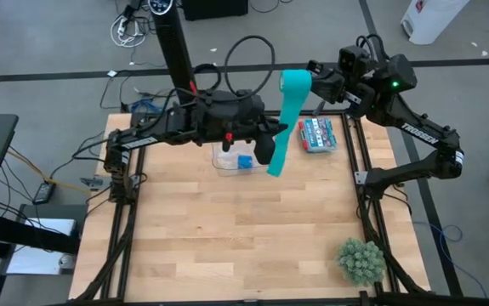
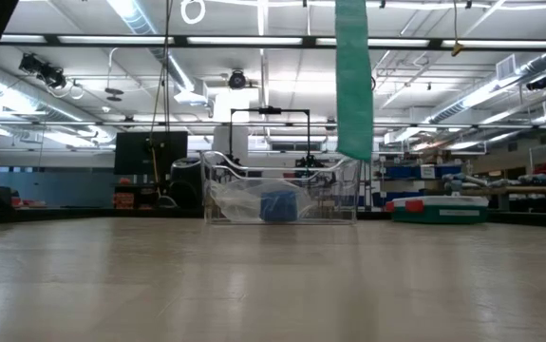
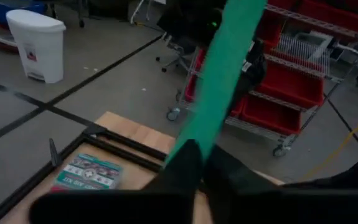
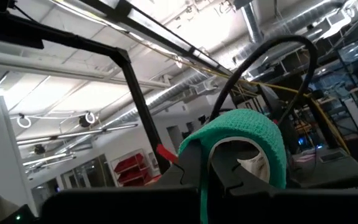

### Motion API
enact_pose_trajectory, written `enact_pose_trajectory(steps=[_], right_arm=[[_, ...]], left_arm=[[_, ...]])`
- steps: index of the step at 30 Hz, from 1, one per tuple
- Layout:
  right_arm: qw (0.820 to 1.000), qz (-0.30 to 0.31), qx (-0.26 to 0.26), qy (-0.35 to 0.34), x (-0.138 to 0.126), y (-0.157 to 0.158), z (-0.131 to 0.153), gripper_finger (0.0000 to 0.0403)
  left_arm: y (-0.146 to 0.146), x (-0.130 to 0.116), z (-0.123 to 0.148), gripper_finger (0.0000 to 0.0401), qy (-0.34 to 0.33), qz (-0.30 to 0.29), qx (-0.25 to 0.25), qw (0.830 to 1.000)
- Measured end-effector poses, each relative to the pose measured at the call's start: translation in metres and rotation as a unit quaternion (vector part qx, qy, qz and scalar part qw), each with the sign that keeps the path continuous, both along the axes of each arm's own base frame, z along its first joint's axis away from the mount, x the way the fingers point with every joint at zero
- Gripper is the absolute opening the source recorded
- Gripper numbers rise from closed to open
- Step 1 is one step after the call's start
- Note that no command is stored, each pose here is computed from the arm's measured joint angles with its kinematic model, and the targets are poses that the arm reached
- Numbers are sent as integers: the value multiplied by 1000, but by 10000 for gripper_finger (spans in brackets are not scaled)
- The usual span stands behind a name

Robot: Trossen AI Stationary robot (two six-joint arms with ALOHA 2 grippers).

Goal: Roll bandage
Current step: Roll the sky blue bandage

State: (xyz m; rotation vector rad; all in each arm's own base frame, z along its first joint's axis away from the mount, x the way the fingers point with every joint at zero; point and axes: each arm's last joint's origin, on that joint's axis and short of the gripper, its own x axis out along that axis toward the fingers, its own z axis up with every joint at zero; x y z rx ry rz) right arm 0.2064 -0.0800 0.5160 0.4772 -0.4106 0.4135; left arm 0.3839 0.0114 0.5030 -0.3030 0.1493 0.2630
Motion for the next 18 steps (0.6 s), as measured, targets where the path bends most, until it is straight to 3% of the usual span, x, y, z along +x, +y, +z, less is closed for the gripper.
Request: enact_pose_trajectory(steps=[6,18], right_arm=[[1000,4,-22,20,-1,-4,-3,0],[980,-82,-131,129,-9,-43,-32,0]], left_arm=[[1,-14,25,4,-76,-21,13,997],[-9,-62,67,2,-164,-57,13,985]])
